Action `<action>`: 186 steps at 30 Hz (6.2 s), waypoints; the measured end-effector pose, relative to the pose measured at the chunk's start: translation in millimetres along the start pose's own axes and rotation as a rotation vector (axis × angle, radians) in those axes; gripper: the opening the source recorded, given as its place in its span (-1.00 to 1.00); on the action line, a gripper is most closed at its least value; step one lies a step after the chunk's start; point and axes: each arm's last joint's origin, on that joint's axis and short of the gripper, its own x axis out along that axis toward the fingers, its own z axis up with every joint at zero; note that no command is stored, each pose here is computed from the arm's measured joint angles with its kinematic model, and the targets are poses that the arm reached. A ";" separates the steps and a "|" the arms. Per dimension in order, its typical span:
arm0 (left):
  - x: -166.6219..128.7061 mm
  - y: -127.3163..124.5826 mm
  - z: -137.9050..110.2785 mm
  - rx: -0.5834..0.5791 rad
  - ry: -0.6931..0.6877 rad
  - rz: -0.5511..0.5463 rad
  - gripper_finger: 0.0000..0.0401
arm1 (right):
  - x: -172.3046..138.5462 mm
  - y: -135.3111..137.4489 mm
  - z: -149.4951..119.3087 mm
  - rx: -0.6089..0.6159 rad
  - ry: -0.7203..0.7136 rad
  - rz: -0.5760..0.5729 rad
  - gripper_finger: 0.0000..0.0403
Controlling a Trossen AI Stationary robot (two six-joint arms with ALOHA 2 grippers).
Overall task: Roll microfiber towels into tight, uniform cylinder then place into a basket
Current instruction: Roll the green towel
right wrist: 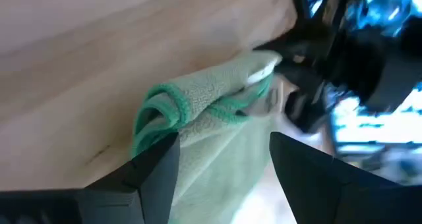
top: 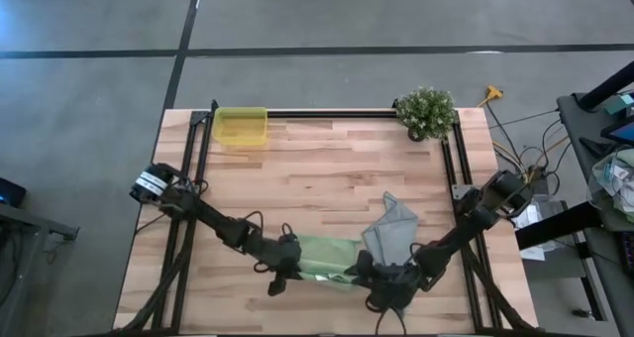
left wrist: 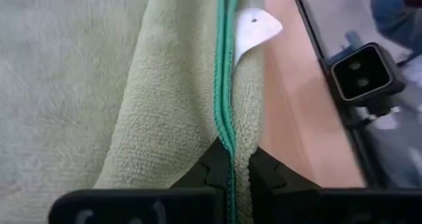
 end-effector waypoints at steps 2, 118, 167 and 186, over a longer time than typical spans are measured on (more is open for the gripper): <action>-1.0 5.1 -0.8 -0.042 0.022 -0.010 -1.00 | -0.6 6.1 4.9 -0.130 0.040 -0.041 0.15; -15.3 43.9 11.8 -0.235 0.226 -0.348 -1.00 | 59.6 34.5 56.4 -1.196 0.120 -0.067 0.13; -39.6 37.4 19.5 0.112 0.119 -0.135 -0.90 | 56.2 42.6 44.2 -0.174 0.116 0.062 -0.91; -43.0 27.3 7.5 0.133 0.168 0.014 -0.90 | 63.3 37.0 37.1 0.001 0.094 0.156 -0.91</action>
